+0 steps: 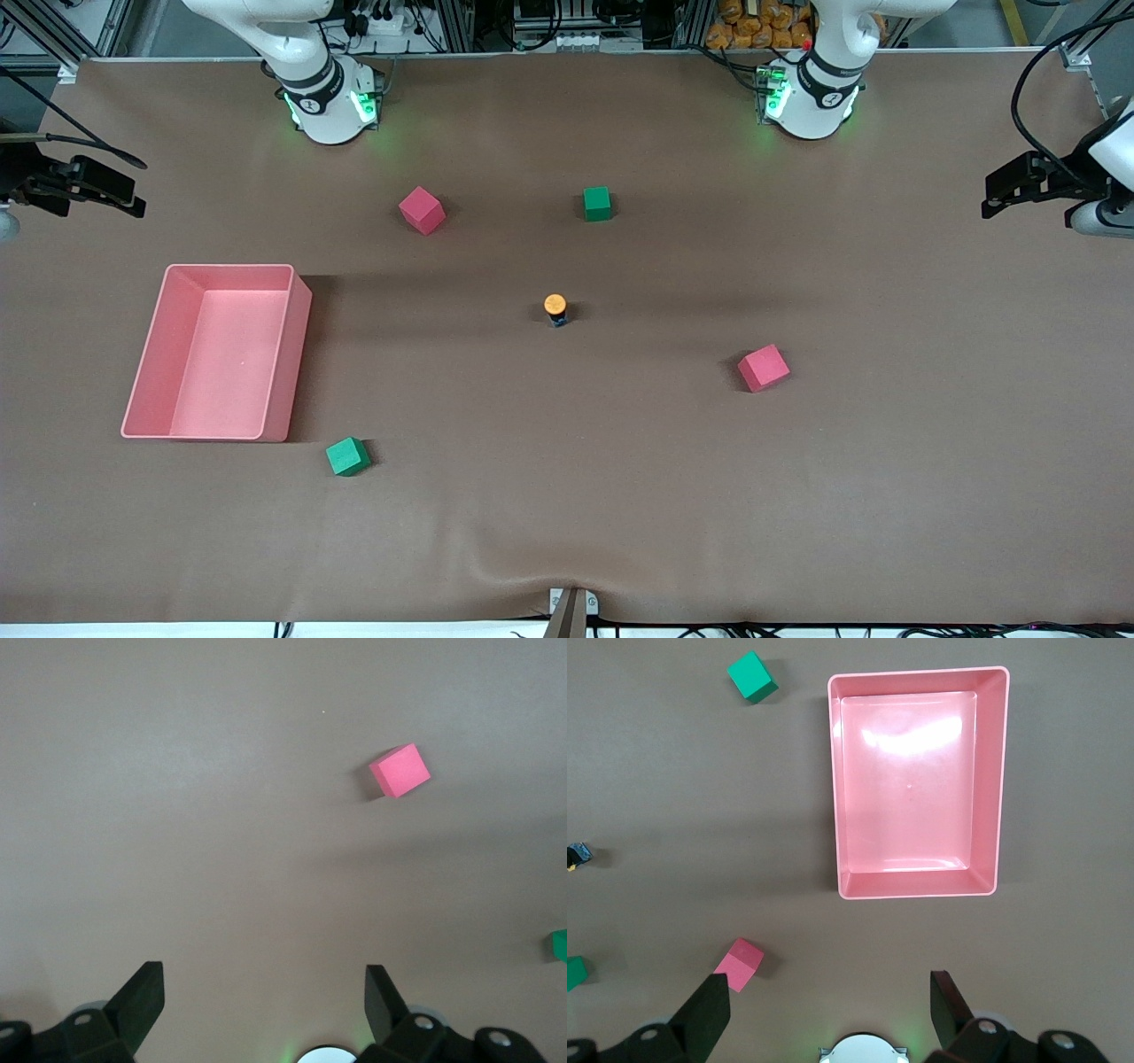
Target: Place and upright button with both arms
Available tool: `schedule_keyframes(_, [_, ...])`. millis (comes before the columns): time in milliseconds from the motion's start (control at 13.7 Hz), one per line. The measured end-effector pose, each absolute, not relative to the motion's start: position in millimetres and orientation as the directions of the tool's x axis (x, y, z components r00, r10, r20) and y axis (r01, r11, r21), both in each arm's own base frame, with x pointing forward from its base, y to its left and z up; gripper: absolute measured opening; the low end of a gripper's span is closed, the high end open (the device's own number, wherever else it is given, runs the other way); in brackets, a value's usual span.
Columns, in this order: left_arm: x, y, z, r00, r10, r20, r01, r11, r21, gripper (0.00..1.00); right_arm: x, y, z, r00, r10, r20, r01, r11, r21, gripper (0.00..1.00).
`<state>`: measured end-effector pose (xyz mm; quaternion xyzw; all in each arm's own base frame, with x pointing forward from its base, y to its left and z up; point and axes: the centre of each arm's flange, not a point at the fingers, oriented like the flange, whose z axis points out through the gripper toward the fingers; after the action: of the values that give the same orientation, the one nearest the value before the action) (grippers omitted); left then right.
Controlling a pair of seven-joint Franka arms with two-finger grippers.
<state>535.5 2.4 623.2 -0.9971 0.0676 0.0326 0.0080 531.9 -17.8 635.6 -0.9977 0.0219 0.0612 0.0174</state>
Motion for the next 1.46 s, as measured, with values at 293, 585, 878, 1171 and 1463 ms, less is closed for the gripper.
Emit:
schedule_keyframes(293, [536,-3,623,0.988,-0.141,-0.068,-0.142,-0.99,-0.021,1.0,532,-18,635,0.991,-0.042,-0.125,-0.047,-0.998,-0.032,1.0])
schedule_keyframes(585, [535,-11,624,0.986,-0.156,-0.066,-0.158,-0.987,-0.021,1.0,532,-18,635,0.991,-0.043,-0.125,-0.047,-0.998,-0.032,1.0])
schedule_keyframes(878, [536,-7,624,0.986,-0.151,-0.066,-0.152,-0.988,-0.018,1.0,532,-18,635,0.991,-0.043,-0.125,-0.047,-0.998,-0.032,1.0])
schedule_keyframes(1171, [535,-12,624,0.985,-0.159,-0.066,-0.16,-0.987,-0.018,1.0,532,-18,635,0.991,-0.043,-0.125,-0.047,-0.998,-0.032,1.0])
schedule_keyframes(1463, [535,-15,624,0.984,-0.165,-0.065,-0.167,-0.986,-0.018,1.0,532,-18,635,0.991,-0.043,-0.125,-0.047,-0.998,-0.032,1.0])
